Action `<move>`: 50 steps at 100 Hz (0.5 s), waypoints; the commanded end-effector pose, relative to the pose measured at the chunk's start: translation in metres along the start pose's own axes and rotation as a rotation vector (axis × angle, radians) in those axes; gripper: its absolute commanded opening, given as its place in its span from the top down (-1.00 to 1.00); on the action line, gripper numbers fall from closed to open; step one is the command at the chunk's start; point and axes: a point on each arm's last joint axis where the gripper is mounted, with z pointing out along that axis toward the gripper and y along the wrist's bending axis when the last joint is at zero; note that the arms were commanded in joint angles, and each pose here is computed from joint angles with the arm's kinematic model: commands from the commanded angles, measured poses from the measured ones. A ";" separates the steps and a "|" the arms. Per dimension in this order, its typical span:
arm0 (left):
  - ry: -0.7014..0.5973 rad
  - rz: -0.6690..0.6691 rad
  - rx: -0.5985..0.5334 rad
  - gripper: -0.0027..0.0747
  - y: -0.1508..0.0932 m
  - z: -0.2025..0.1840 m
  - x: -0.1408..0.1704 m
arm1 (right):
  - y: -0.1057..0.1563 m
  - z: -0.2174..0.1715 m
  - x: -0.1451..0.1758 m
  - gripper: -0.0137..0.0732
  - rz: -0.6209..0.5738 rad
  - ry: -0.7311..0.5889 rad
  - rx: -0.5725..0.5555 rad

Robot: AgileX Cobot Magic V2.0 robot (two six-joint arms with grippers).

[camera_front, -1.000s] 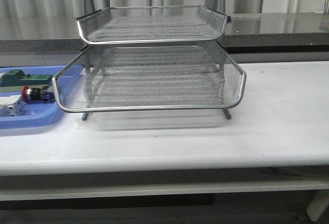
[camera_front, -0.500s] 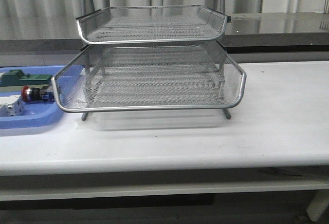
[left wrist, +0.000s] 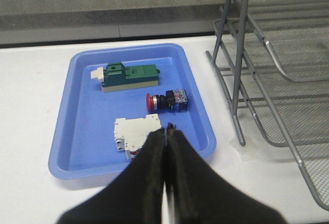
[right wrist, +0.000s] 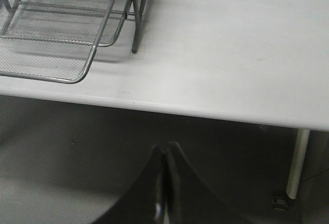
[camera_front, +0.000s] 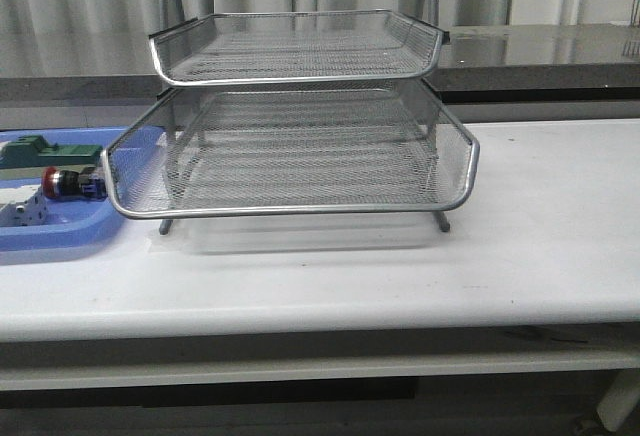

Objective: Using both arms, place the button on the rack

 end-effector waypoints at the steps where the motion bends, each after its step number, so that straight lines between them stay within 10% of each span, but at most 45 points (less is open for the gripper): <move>1: -0.009 -0.002 -0.001 0.99 0.000 0.012 -0.031 | 0.000 -0.005 -0.011 0.84 0.000 -0.083 0.004; 50: 0.405 0.028 0.000 0.99 0.002 0.118 -0.061 | 0.000 -0.005 -0.011 0.84 0.000 -0.083 0.004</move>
